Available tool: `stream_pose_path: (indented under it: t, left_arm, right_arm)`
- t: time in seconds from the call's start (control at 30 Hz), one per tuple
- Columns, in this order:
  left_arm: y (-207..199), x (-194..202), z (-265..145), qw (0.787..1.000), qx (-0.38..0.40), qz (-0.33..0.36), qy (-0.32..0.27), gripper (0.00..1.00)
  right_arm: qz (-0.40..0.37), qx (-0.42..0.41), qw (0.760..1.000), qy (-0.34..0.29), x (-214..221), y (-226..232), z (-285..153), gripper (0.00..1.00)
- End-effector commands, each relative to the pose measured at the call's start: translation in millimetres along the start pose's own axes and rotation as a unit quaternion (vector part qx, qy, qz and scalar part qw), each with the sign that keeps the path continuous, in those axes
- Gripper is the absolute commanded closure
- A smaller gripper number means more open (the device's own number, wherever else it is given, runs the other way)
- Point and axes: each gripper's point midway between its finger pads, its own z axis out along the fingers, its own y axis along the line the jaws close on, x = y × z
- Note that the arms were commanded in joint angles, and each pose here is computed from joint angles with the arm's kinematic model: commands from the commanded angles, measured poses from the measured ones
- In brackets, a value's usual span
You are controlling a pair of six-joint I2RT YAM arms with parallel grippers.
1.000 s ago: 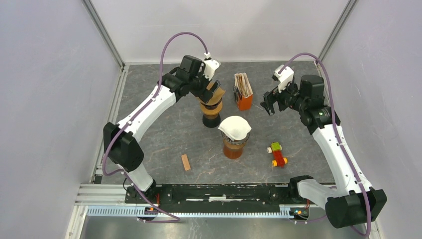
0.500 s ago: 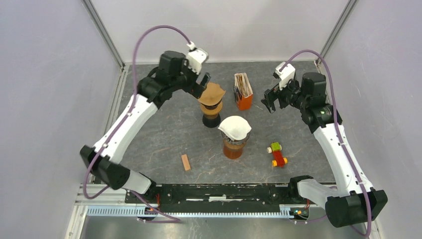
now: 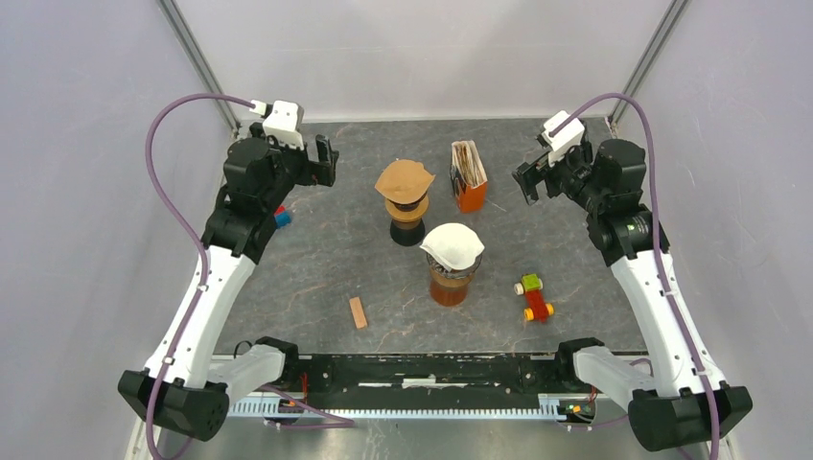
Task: Place the coffee filter in the dripper
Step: Reset both arms
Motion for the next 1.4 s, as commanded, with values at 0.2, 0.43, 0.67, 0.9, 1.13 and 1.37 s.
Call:
stream_pose_path:
  t: [0.2, 0.43, 0.67, 0.9, 1.13, 1.37]
  left_arm:
    - [10, -26, -11, 0.997, -0.024, -0.021, -0.071, 0.0]
    - [-2, -24, -16, 0.998, 0.009, -0.024, -0.063, 0.0]
    - [-7, -21, -16, 0.998, 0.022, -0.024, -0.056, 0.0]
    - [-12, -17, -13, 0.998, 0.036, -0.025, -0.049, 0.0]
    - [-12, -17, -13, 0.998, 0.036, -0.023, -0.049, 0.0]
    - [-13, -13, -11, 0.998, 0.039, -0.022, -0.044, 0.0]
  right_arm:
    - [-0.033, 0.037, 0.997, -0.056, -40, -16, -19, 0.02]
    - [-0.033, 0.031, 0.997, -0.057, -38, -13, -19, 0.02]
    - [-0.034, 0.023, 0.998, -0.057, -37, -10, -18, 0.02]
    - [-0.035, 0.016, 0.998, -0.056, -35, -7, -18, 0.02]
    - [-0.036, 0.01, 0.998, -0.058, -37, -5, -19, 0.02]
    - [-0.036, 0.005, 0.998, -0.057, -35, -3, -18, 0.02]
